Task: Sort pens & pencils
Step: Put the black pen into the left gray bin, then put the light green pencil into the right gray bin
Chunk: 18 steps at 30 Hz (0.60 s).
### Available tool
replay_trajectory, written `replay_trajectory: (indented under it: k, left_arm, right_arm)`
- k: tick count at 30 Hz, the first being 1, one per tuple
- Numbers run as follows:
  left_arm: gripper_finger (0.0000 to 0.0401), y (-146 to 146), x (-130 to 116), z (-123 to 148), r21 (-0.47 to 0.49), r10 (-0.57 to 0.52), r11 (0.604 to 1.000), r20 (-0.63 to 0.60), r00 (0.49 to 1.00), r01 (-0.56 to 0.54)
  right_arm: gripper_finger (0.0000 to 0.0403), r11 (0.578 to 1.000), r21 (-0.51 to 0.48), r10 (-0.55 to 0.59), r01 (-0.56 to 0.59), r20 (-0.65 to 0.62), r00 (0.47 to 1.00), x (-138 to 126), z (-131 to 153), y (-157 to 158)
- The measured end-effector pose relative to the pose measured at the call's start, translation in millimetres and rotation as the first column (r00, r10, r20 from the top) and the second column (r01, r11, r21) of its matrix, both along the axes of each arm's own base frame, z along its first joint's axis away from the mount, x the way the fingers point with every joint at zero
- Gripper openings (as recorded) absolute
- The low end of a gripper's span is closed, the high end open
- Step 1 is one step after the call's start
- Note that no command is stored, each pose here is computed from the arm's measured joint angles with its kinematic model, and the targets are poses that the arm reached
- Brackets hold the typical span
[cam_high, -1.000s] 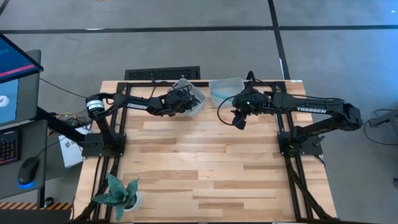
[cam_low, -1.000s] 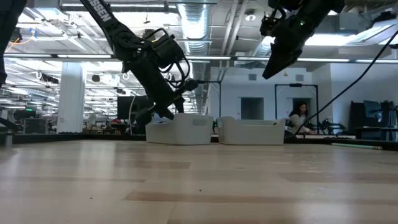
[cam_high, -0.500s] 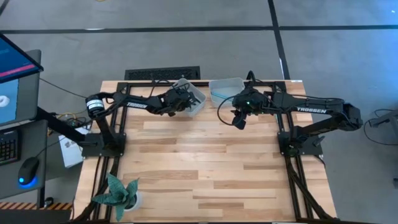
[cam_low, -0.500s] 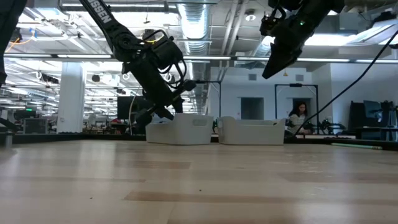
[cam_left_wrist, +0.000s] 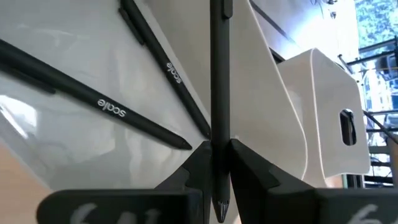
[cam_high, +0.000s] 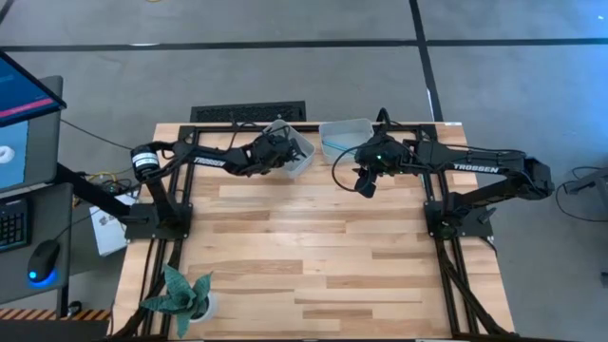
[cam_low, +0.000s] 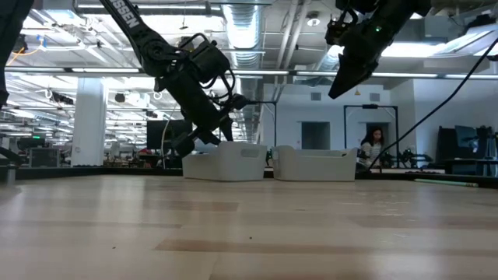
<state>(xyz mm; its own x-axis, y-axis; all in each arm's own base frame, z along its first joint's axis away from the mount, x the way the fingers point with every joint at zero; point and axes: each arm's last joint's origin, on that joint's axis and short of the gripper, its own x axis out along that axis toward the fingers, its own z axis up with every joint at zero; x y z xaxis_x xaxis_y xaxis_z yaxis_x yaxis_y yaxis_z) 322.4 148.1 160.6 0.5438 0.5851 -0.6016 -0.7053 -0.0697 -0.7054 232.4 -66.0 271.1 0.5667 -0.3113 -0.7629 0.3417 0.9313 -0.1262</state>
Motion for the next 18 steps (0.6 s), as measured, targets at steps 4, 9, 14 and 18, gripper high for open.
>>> replay_trajectory:
  k: [4, 9, 14, 18]
  left_arm:
    - [0.0038, -1.0, 0.6, 0.5, -0.001, 0.017, 1.0, 0.012, 1.0, -0.017]
    - [0.006, -1.7, 1.0, 0.8, 0.026, 0.003, 1.0, -0.007, 1.0, -0.003]
    - [0.0095, -4.9, 2.1, 1.1, 0.021, 0.032, 0.999, 0.007, 0.999, -0.032]
    - [0.0114, -4.8, 1.1, 0.1, -0.006, 0.063, 0.998, 0.02, 0.998, -0.062]
  right_arm:
    - [0.0146, 1.0, 0.0, 0.0, 0.0, 0.0, 1.0, 0.0, 0.0, 0.0]
    - [0.0146, 1.0, 0.0, 0.0, 0.0, 0.0, 1.0, 0.0, 0.0, 0.0]
    - [0.0146, 1.0, 0.0, 0.0, 0.0, 0.0, 1.0, 0.0, 0.0, 0.0]
    - [0.0146, 1.0, 0.0, 0.0, 0.0, 0.0, 1.0, 0.0, 0.0, 0.0]
